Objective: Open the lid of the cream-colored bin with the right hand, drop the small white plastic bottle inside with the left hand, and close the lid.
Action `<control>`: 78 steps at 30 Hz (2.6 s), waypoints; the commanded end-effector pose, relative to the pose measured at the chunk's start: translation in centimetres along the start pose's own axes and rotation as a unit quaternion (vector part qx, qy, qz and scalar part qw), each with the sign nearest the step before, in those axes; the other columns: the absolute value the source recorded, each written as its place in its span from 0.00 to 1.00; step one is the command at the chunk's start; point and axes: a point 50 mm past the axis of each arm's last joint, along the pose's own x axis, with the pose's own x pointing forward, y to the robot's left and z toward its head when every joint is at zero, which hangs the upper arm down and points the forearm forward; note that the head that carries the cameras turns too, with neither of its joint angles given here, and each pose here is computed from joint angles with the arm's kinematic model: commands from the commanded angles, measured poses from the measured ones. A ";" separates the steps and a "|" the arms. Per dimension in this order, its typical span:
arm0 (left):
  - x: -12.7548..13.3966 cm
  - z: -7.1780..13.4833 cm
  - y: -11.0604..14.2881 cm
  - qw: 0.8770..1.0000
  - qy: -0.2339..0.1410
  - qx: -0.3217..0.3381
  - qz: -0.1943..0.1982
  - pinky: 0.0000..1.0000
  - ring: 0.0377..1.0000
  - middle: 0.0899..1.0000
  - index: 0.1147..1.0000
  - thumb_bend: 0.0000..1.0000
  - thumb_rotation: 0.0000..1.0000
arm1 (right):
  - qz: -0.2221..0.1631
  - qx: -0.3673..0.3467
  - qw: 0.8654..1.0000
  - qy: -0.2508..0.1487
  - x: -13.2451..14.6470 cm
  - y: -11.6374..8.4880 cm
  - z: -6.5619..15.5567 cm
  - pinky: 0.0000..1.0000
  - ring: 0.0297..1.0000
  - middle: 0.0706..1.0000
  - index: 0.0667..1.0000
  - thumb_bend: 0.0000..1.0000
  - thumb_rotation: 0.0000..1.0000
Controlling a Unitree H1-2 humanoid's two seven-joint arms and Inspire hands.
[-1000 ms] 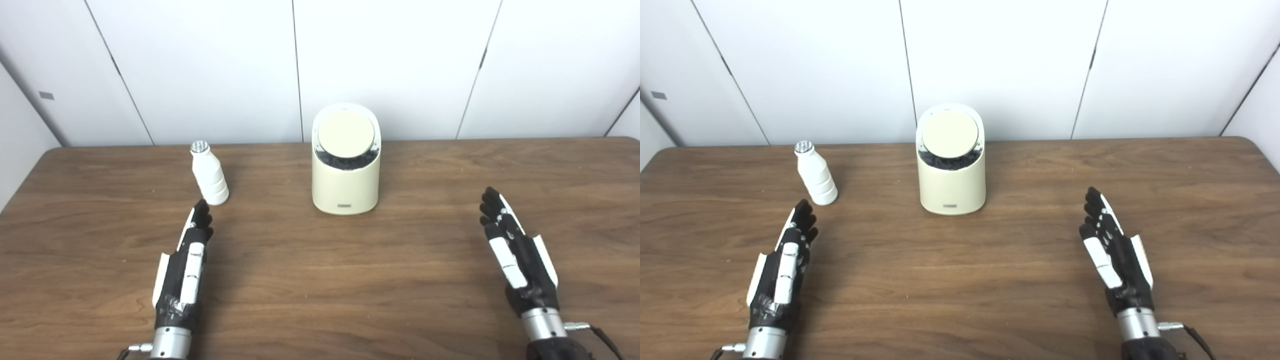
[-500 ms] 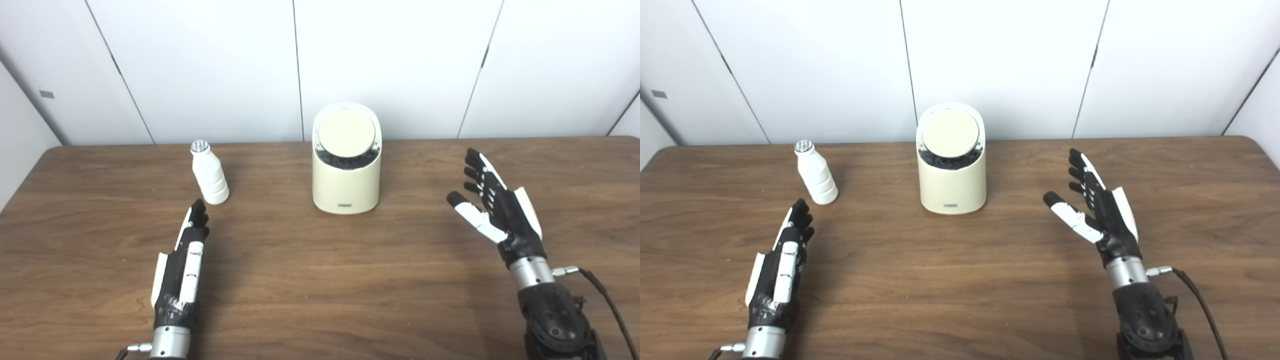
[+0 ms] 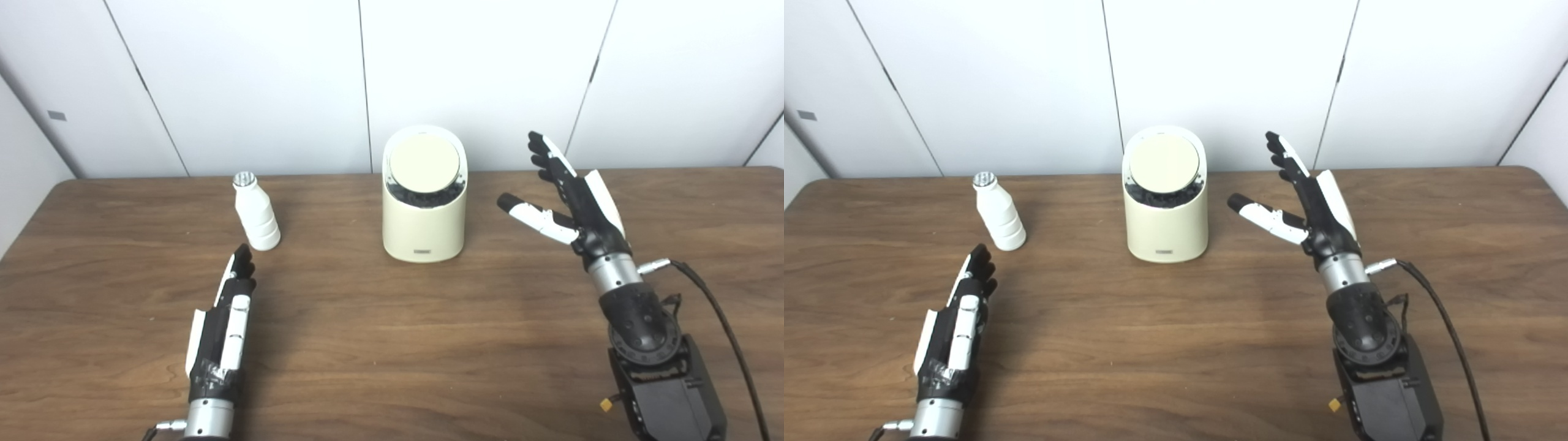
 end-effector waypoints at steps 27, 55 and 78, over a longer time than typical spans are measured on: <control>-0.7 -1.4 -1.4 0.999 0.029 -0.016 0.006 1.00 1.00 1.00 1.00 0.46 0.88 | 0.003 -0.082 0.995 -0.064 9.5 1.4 6.2 0.85 0.91 0.93 0.93 0.86 0.62; -0.6 -1.3 -2.5 0.999 0.030 -0.030 0.011 1.00 1.00 0.99 0.99 0.46 0.87 | 0.021 -0.112 0.993 -0.027 12.7 3.7 5.2 0.83 0.91 0.92 0.92 0.82 0.51; -0.7 -1.0 -2.7 0.999 0.026 -0.029 0.008 1.00 1.00 0.99 1.00 0.47 0.86 | 0.038 -0.180 0.982 -0.044 12.4 2.9 4.8 0.90 0.91 0.91 0.91 0.87 0.31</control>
